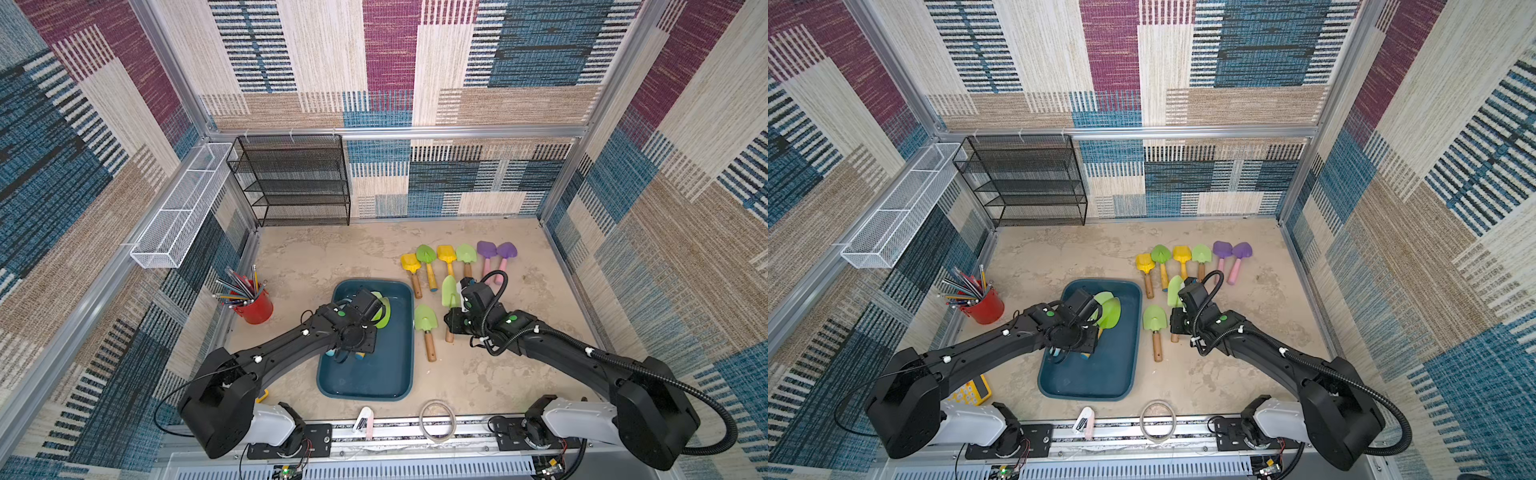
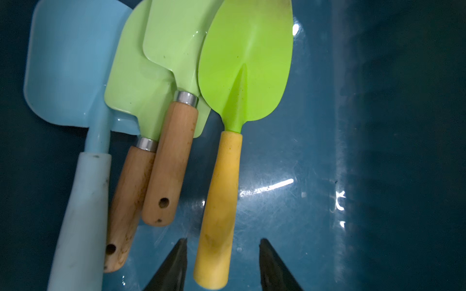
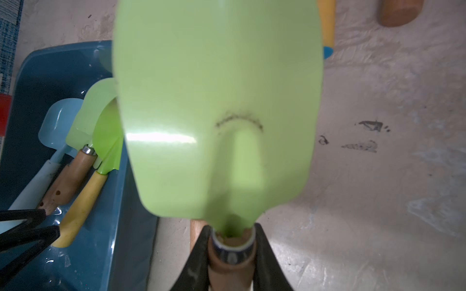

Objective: Take the shovel out of the storage box
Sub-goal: Place the shovel at the center of the board.

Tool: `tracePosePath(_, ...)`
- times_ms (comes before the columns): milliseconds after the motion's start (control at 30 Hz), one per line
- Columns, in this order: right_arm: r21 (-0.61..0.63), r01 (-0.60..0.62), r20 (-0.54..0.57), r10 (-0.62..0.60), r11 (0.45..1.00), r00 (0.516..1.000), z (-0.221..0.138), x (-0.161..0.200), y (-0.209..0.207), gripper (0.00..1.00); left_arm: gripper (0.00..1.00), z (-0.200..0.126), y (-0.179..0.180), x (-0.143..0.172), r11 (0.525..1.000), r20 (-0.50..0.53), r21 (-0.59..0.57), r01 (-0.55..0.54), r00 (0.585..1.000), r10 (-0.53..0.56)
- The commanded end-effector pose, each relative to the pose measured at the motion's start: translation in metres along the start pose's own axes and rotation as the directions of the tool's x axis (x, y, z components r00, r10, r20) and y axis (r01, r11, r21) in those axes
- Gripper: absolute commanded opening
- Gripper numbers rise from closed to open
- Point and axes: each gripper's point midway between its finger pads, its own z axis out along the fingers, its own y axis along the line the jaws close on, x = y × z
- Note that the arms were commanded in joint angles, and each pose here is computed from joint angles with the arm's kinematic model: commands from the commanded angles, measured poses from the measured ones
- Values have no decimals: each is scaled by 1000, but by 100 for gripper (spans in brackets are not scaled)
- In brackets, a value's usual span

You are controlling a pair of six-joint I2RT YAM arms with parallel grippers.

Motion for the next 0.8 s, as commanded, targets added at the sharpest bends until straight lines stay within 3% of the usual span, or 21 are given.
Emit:
tracePosePath(0, 42, 27, 0, -27, 999, 1000, 2, 3, -9, 17, 49, 2, 5, 1, 998, -6, -48, -34, 999, 34)
tracePosePath(333, 81, 43, -54, -39, 996, 998, 16, 26, -20, 17, 46, 17, 1, 8, 994, -54, -82, -76, 996, 71)
tracePosePath(767, 128, 46, -95, -34, 991, 995, 34, 43, -34, 17, 45, 20, -18, 11, 995, -58, -32, -94, 994, 92)
